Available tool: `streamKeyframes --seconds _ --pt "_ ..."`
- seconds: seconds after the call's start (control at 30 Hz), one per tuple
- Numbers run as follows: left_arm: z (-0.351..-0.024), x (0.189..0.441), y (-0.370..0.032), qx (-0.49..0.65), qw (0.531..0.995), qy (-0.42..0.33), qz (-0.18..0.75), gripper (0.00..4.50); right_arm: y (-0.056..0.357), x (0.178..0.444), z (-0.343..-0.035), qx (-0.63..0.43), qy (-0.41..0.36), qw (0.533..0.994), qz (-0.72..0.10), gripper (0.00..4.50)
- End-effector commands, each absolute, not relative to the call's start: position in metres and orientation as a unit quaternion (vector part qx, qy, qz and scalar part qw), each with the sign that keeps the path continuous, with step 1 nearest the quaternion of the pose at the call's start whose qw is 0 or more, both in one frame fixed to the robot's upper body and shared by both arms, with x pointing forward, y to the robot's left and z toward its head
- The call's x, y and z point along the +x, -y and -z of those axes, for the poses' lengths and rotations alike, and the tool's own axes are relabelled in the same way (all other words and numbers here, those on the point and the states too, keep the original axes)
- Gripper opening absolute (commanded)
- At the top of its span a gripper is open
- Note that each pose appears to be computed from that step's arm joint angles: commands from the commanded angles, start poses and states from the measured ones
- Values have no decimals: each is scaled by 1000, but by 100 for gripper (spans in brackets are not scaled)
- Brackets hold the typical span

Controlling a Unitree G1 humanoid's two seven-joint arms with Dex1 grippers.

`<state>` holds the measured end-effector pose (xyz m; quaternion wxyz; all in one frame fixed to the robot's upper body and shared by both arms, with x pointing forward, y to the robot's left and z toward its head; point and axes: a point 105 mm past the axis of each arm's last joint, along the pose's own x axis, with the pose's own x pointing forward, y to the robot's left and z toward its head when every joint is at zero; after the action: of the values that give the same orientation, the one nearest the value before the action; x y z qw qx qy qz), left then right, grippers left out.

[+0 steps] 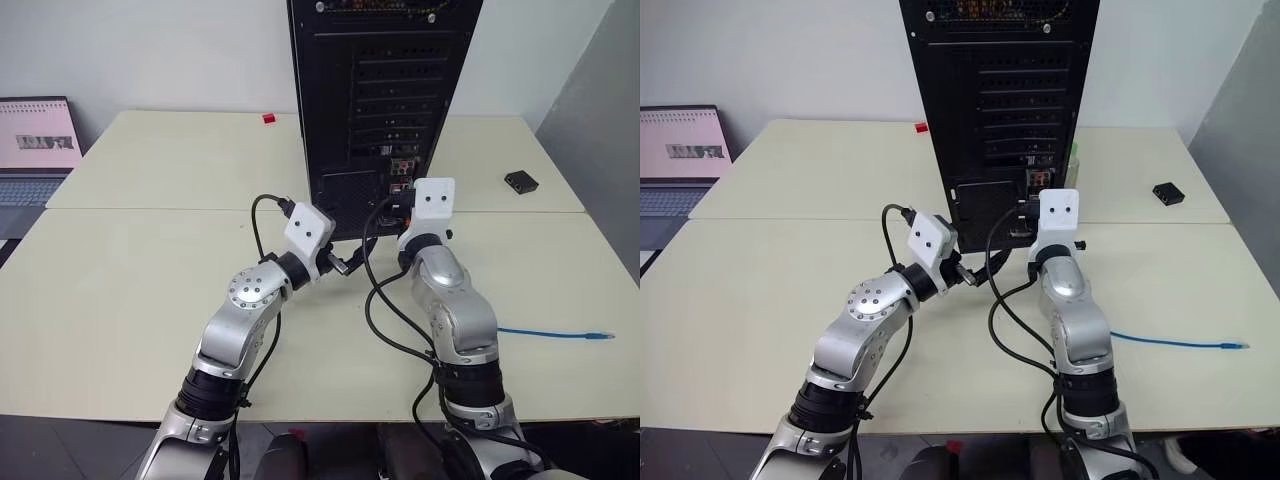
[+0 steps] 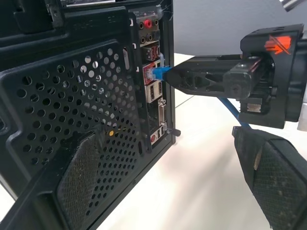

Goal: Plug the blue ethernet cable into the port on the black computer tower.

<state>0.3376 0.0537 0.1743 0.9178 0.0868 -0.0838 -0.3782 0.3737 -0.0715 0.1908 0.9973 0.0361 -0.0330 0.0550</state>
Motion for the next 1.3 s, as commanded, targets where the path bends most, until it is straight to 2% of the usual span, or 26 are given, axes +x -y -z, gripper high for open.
streamKeyframes --seconds 0.03,0.67,0.73,0.77,0.93,0.97,1.0,1.2,1.3 --pt "-189 335 -56 91 917 114 372 450 64 375 -210 55 58 995 -64 0" --pt "-190 339 -59 90 921 115 361 450 59 384 -207 36 61 995 -73 0" --pt "-189 340 -60 91 922 114 359 450 61 382 -203 33 57 995 -73 71" --pt "-189 341 -63 94 923 114 356 450 63 379 -201 28 55 995 -75 74" --pt "-187 348 -72 103 926 110 345 450 78 364 -193 6 48 996 -81 168" --pt "-187 349 -73 105 927 110 344 450 81 360 -193 2 48 995 -84 200" --pt "-187 350 -75 107 926 110 344 450 83 356 -194 -3 48 995 -86 212" --pt "-185 355 -86 138 918 86 362 450 106 335 -209 -38 62 990 -121 351" --pt "-192 361 -99 167 912 82 365 450 115 317 -217 -70 58 975 -202 415"
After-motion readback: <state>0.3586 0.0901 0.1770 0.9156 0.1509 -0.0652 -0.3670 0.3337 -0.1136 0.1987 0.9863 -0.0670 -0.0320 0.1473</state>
